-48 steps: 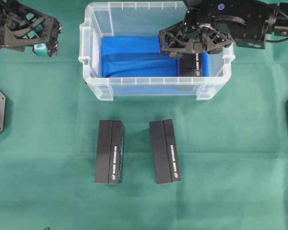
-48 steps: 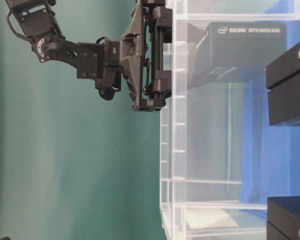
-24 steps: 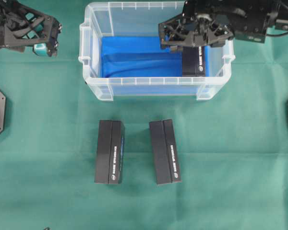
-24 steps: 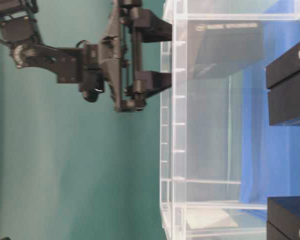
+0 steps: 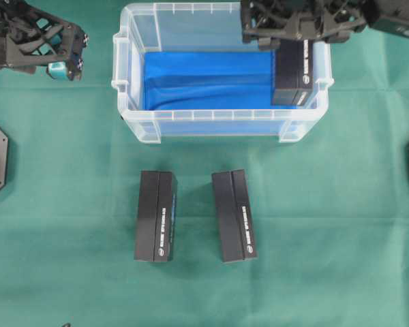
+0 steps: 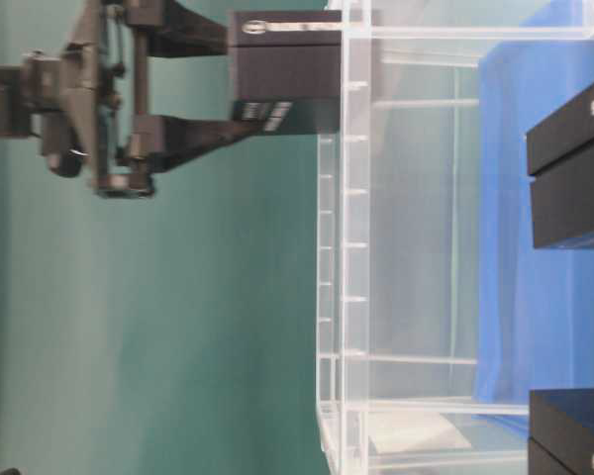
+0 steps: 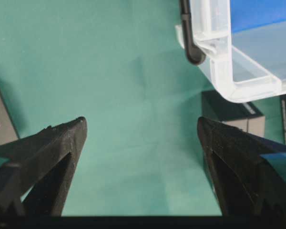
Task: Take out the box from the case.
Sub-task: 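Lift the gripped boxes up out of the bin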
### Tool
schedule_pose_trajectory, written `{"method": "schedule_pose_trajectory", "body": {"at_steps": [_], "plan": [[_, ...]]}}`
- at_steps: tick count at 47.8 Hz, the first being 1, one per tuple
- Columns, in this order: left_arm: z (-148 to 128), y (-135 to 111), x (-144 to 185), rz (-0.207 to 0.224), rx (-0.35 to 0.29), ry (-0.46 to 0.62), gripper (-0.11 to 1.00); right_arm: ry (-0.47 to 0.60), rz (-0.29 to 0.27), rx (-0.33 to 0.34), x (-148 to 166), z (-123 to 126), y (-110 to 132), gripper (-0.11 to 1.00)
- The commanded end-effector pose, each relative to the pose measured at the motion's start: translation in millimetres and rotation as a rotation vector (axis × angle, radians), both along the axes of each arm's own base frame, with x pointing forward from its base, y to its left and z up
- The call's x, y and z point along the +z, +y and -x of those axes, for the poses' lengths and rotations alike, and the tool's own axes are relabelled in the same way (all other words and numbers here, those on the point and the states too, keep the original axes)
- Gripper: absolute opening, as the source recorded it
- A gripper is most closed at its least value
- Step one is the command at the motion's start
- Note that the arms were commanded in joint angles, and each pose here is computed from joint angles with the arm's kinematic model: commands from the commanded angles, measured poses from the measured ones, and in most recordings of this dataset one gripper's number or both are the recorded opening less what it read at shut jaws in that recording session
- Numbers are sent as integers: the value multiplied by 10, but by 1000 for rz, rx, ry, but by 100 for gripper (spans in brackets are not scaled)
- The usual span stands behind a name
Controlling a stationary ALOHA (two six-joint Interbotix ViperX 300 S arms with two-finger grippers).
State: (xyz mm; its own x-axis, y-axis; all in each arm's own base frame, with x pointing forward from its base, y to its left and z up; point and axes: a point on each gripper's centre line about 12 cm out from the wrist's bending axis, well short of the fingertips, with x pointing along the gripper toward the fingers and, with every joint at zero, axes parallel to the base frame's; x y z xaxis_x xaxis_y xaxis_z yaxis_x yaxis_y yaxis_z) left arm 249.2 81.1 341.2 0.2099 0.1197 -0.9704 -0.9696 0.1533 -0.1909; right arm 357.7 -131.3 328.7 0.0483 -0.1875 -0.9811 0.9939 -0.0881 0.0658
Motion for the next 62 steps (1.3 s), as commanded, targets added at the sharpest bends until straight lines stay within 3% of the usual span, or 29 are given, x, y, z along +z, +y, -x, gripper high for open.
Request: {"method": "schedule_pose_trajectory", "body": {"at_steps": [1, 22, 62], "plan": [[14, -21, 72, -7, -6, -25, 99, -63, 26, 1, 319, 60, 23, 66], [20, -39, 69, -5, -9, -20, 99, -76, 35, 8, 713, 117, 80, 66], [38, -44, 59, -1, -8, -8, 99, -64, 42, 8, 718, 129, 82, 66]]}}
